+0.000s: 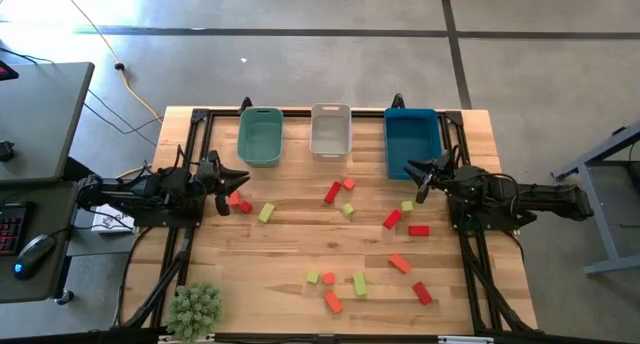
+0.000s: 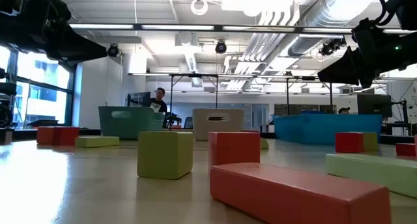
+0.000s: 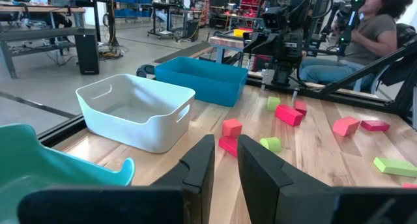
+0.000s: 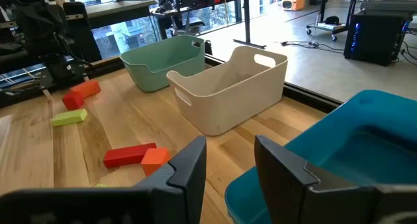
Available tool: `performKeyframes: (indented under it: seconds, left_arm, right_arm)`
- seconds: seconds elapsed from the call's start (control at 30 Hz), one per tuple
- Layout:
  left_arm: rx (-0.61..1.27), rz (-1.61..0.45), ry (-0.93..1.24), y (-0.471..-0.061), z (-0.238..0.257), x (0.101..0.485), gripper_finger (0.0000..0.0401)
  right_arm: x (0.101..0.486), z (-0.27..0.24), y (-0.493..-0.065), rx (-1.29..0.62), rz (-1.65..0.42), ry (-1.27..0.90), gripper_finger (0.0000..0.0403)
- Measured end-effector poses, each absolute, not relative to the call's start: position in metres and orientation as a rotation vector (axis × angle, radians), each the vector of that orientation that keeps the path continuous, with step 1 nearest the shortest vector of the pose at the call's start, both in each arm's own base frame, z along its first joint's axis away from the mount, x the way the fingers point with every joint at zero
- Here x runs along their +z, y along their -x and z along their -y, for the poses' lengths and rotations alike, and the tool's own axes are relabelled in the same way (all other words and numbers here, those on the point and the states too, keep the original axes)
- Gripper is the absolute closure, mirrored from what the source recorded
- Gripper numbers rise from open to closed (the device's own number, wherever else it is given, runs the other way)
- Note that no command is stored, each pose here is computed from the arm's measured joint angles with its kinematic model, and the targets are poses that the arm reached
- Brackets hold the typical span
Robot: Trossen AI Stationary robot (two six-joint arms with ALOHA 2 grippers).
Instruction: Sort & place blocks by color
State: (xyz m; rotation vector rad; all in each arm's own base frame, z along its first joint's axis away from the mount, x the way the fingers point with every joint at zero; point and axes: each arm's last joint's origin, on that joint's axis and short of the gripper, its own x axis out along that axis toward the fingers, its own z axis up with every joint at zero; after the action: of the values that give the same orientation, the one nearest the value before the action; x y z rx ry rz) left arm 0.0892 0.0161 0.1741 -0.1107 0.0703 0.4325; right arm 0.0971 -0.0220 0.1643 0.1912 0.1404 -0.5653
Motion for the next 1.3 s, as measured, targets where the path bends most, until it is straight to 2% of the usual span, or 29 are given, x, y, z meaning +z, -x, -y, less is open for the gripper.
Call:
performKeyframes:
  seconds: [0.57, 0.97, 1.3]
  left_arm:
    - [0.433, -0.062, 0.138, -0.089, -0.016, 0.174, 0.0345]
    - [0.409, 0.146, 0.41, -0.089, -0.016, 0.189, 0.0345]
    - [0.424, 0.192, 0.396, -0.089, -0.017, 0.193, 0.0341]
  right_arm:
    - [0.164, 0.022, -0.097, -0.566, -0.141, -0.191, 0.0284]
    - [0.164, 0.022, -0.097, -0.565, -0.141, -0.191, 0.0284]
    - [0.164, 0.022, -0.097, -0.566, -0.141, -0.191, 0.0284]
